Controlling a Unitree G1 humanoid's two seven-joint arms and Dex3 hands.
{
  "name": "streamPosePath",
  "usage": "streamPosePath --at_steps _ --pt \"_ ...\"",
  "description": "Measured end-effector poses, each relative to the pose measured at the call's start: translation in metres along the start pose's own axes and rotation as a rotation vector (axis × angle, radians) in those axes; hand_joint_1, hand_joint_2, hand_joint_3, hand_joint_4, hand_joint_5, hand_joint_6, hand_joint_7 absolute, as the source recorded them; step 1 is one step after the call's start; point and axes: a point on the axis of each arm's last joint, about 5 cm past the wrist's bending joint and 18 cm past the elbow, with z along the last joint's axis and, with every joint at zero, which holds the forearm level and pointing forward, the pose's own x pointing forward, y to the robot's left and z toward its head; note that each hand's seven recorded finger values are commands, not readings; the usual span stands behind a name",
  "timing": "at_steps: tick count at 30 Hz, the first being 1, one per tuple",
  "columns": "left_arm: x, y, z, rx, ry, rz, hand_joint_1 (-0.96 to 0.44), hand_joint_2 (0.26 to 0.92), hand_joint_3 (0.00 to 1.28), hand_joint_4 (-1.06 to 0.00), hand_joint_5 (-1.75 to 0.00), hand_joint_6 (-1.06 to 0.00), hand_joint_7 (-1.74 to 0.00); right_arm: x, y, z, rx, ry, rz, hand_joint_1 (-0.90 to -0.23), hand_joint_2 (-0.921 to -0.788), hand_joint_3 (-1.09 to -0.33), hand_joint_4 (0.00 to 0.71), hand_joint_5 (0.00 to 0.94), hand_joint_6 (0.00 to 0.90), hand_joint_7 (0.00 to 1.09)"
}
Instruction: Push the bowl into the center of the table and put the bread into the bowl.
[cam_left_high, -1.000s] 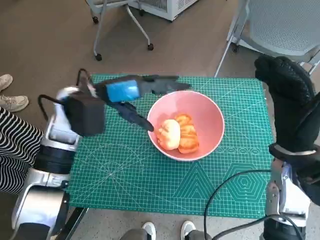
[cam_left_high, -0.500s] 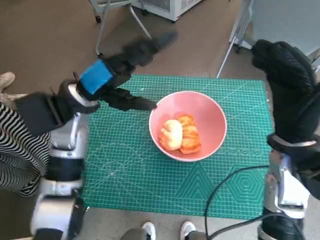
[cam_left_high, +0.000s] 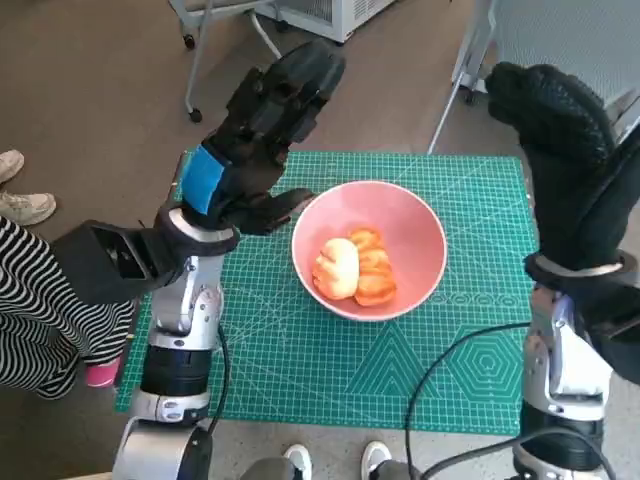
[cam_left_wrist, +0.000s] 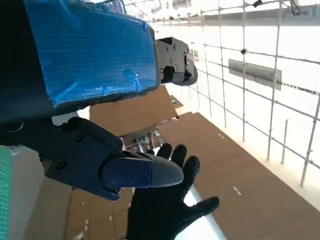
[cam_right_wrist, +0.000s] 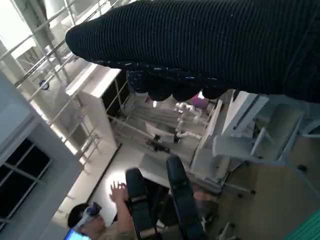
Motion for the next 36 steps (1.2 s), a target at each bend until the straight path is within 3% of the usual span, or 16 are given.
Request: streamPosePath --at_steps 14,36 --pt "-0.008 -0.001 -0.012 -0.013 -0.022 0.066 -0.70 0.921 0.44 -0.04 -0.02 0.00 -0.25 -0.0027 0.001 -0.006 -0.038 -0.019 0.004 -0.687 -0.921 -0.674 0.184 0.005 0.060 0.59" --pt "-0.009 0.003 -0.018 0.034 -0.061 -0.005 -0.67 0.921 0.45 -0.02 -0.01 0.00 -0.33 -0.0112 -0.002 -0.022 -0.066 -0.028 -0.016 -0.706 -0.921 -0.686 0.189 0.006 0.038 0.58"
